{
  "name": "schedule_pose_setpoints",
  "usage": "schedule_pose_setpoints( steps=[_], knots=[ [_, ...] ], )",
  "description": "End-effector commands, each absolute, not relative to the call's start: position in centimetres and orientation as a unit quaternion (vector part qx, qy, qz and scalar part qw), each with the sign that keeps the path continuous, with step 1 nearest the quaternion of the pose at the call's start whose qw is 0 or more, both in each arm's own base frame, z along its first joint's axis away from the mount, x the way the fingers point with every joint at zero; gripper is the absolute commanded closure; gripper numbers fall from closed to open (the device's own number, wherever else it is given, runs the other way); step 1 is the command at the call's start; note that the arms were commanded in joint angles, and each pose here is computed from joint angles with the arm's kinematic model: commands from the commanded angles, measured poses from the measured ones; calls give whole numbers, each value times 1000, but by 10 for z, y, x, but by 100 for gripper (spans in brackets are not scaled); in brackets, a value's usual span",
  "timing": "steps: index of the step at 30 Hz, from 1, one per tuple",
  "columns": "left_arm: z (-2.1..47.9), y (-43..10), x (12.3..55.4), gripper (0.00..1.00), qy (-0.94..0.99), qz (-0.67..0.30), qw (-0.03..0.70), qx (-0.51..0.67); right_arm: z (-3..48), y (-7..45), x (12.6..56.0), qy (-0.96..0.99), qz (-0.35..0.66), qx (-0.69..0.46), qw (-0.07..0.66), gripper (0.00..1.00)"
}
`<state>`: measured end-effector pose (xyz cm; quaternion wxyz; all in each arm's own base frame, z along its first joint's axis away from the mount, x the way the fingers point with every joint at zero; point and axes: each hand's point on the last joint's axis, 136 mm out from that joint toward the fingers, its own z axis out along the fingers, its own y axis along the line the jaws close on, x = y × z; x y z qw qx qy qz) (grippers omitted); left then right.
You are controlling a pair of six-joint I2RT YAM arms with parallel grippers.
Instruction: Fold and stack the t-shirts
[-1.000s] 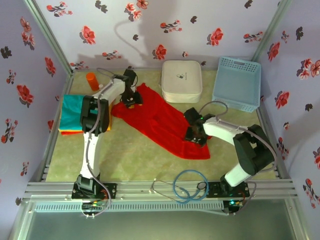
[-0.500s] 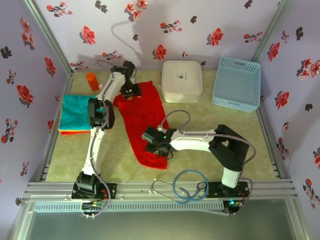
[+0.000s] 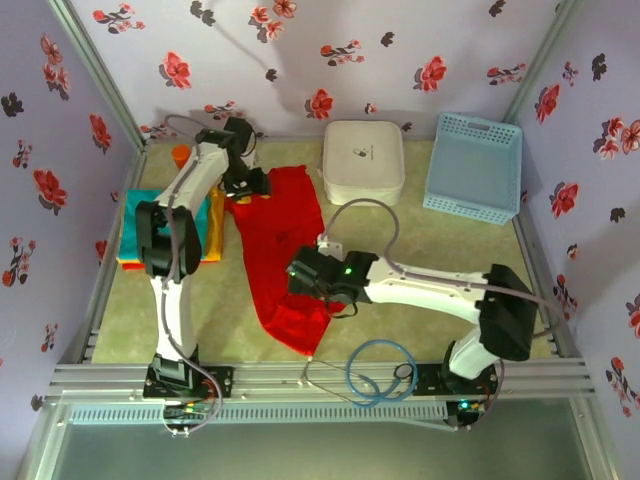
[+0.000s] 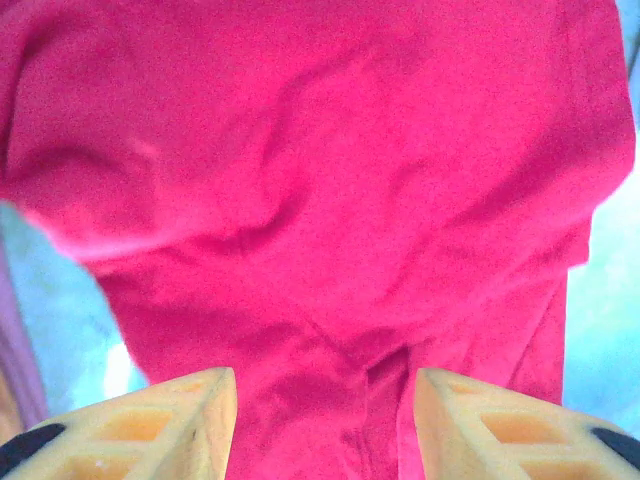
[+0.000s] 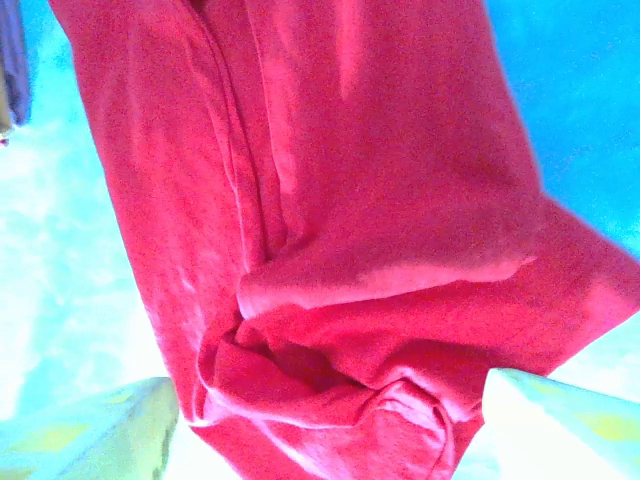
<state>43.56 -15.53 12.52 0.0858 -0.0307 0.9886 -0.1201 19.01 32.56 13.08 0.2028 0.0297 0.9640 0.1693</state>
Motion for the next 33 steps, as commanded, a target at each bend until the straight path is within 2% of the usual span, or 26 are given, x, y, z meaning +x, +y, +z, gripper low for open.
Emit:
schedule_pose_setpoints(
  steps=[1,4,7,14,20,24,29,33],
  knots=[
    [104,-153,419,51,990,-114,76,-46,109,296,201,973,109,-16,201,27],
    [89,-147,403,51,989,-112,70,-62,92,296,208,976,111,-25,188,43],
    [75,-149,401,51,988,-118,69,-72,77,297,208,977,103,-42,181,53],
    [43,-154,404,52,989,-116,43,-76,34,291,207,978,94,-45,181,57],
    [14,-158,423,53,992,-103,9,-72,1,288,197,984,68,-29,163,64],
    [5,-165,445,54,993,-100,-4,-59,-2,293,178,986,68,-7,154,64],
    [4,-175,476,55,993,-107,4,-43,-17,311,144,989,94,54,96,63],
    [7,-183,482,55,992,-119,4,-32,-9,334,120,988,116,57,79,61]
  ],
)
